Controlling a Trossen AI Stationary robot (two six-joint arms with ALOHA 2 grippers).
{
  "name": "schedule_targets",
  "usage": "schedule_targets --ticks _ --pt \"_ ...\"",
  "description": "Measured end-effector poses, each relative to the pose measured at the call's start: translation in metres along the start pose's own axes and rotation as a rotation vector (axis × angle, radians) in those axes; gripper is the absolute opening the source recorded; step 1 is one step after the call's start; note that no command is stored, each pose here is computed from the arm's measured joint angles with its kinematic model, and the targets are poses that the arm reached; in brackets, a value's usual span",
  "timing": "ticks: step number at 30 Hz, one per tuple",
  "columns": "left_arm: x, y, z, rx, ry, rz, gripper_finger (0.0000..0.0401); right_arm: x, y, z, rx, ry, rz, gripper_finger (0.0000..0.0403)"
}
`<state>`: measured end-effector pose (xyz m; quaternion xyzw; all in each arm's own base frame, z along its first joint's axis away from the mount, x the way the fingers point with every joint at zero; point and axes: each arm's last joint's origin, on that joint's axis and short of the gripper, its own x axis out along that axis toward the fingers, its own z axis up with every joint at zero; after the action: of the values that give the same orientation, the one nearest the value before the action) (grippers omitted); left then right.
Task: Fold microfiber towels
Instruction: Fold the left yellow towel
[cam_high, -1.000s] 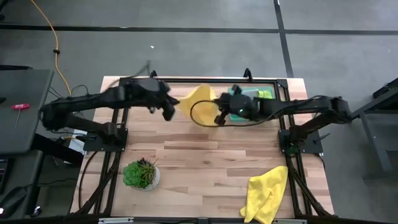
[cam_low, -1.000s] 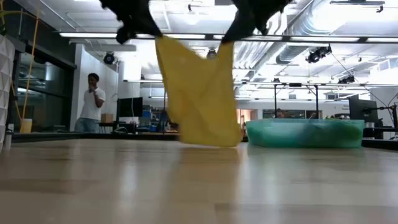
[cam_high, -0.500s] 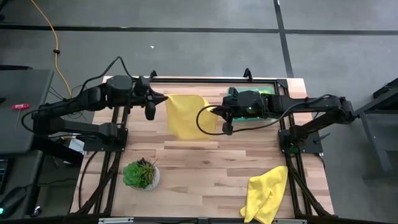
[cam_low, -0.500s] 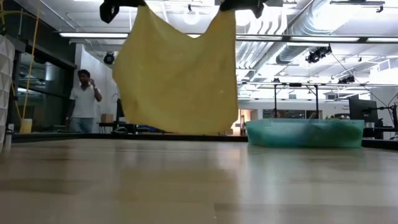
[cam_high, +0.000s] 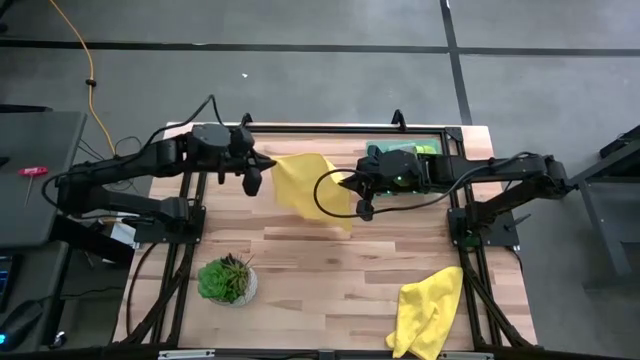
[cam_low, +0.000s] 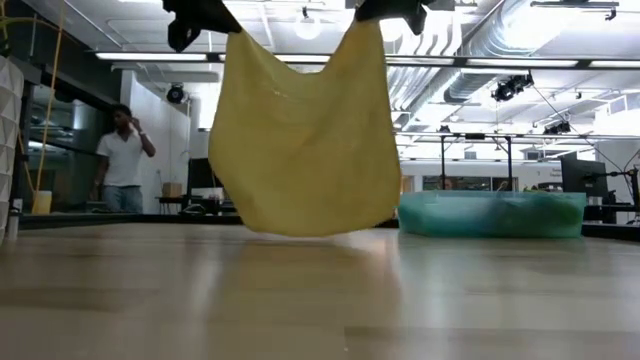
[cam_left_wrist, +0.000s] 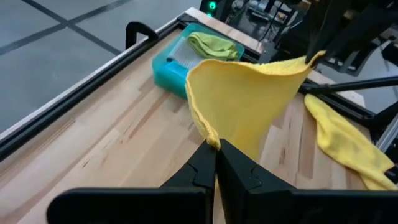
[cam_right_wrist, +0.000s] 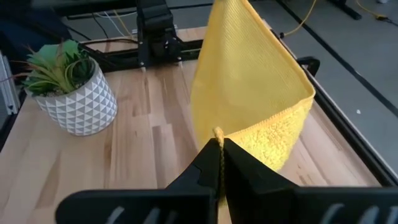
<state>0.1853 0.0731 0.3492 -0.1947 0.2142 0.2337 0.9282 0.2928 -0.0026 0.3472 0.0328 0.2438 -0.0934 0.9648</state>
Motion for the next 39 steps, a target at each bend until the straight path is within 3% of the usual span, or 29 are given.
schedule_targets --ticks 17,22,28,33,36,39 --pt "0.006 0.0 -0.001 0.023 0.021 -0.003 0.0 0.0 0.0 -0.001 -0.001 0.013 -0.003 0.0" --pt "0.006 -0.002 -0.002 0.008 0.047 -0.061 0.0 0.0 0.0 -0.002 0.041 0.027 0.013 0.0" --pt "0.005 -0.012 -0.022 -0.052 0.209 -0.081 0.0 0.0 0.009 -0.011 0.141 0.139 0.188 0.0" --pt "0.017 -0.029 -0.065 -0.162 0.364 -0.114 0.0 0.007 0.03 -0.025 0.172 0.268 0.289 0.0" --pt "0.019 -0.045 -0.09 -0.265 0.461 -0.161 0.0 0.013 0.048 -0.033 0.214 0.359 0.433 0.0" --pt "0.01 -0.068 -0.099 -0.35 0.527 -0.282 0.0 0.009 0.065 -0.034 0.26 0.418 0.608 0.0"
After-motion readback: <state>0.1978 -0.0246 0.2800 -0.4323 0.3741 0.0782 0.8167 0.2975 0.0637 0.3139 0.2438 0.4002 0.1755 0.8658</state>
